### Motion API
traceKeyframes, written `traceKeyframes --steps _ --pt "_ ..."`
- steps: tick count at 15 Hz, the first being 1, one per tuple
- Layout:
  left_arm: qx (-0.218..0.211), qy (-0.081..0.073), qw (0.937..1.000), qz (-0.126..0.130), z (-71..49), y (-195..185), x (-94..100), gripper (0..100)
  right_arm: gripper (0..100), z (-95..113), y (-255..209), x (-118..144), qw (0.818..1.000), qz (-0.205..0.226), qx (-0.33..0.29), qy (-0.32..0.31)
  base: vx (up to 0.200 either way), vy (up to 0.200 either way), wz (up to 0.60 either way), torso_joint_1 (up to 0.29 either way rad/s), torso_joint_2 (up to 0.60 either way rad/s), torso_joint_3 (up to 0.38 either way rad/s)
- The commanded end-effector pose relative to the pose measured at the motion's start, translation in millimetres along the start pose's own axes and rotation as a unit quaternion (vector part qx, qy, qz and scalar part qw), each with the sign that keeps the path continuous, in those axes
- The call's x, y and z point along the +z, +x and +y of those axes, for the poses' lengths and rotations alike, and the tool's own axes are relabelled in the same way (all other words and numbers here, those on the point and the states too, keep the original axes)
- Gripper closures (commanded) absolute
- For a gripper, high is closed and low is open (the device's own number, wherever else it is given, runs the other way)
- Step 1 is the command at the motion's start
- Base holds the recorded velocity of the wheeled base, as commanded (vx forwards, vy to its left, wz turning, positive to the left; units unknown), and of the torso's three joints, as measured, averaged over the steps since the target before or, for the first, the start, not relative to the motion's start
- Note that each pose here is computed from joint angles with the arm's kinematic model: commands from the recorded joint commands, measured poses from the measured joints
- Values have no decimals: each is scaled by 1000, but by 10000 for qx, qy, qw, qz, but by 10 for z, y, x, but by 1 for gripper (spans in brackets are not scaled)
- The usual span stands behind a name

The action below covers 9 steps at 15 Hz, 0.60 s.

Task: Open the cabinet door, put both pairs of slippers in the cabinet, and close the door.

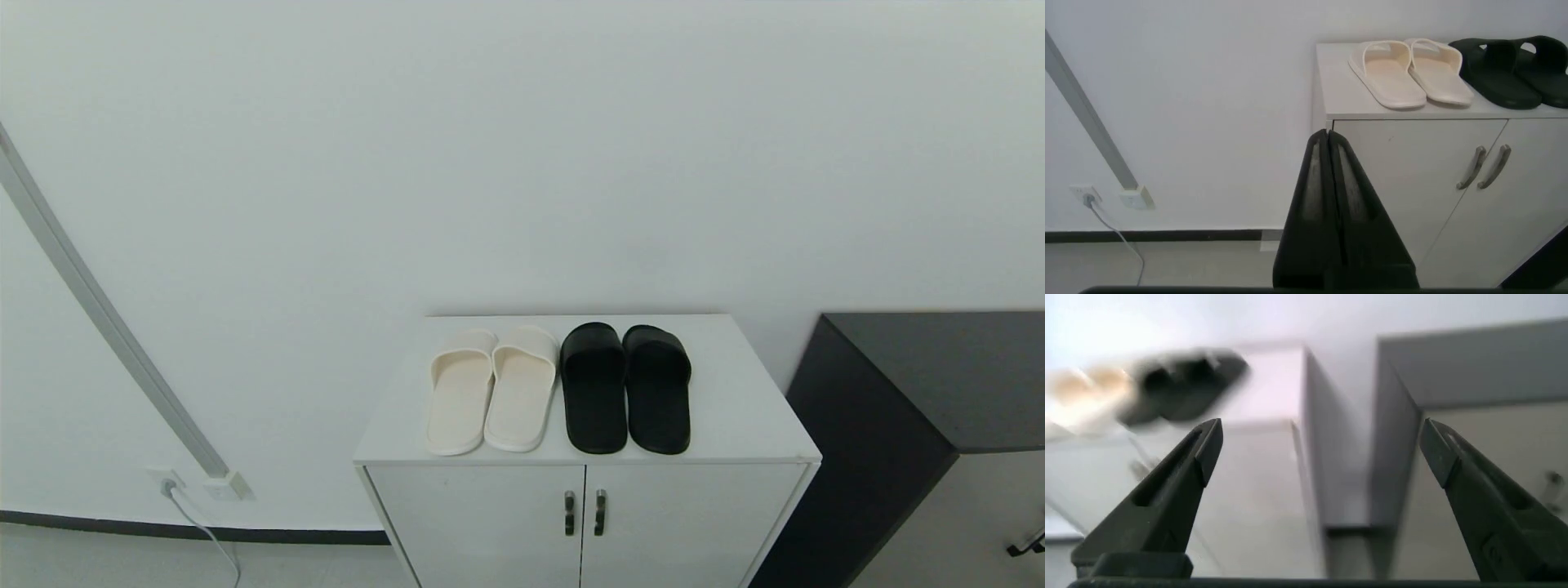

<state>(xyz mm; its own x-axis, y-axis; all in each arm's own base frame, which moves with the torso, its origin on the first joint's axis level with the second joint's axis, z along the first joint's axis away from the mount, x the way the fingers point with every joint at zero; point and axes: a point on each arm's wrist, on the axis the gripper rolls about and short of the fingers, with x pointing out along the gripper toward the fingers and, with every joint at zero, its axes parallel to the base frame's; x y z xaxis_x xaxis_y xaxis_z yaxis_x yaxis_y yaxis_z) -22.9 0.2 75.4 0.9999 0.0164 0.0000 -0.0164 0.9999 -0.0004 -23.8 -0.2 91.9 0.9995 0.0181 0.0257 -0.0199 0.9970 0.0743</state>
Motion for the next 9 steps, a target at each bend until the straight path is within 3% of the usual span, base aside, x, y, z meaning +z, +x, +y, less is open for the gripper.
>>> traceKeyframes --steps 1,2,4,5,7,9 --pt "10 2 10000 8 0 1 -1 100 0 74 149 883 9948 143 647 769 0 0 0 0 0 0" --pt "2 2 10000 8 0 1 -1 100 0 104 418 868 9900 983 892 481 0 0 0 0 0 0" --pt "10 2 10000 8 0 1 -1 100 0 166 931 850 9774 1741 1126 407 0 0 0 0 0 0" --pt "2 2 10000 8 0 1 -1 100 0 268 1206 856 9723 1810 1396 485 0 0 0 0 0 0" --pt "2 2 10000 8 0 1 -1 100 0 500 1463 843 9685 2013 1373 502 0 0 0 0 0 0" --pt "10 2 10000 8 0 1 -1 100 0 963 1626 810 9642 2286 1234 533 0 0 0 0 0 0"
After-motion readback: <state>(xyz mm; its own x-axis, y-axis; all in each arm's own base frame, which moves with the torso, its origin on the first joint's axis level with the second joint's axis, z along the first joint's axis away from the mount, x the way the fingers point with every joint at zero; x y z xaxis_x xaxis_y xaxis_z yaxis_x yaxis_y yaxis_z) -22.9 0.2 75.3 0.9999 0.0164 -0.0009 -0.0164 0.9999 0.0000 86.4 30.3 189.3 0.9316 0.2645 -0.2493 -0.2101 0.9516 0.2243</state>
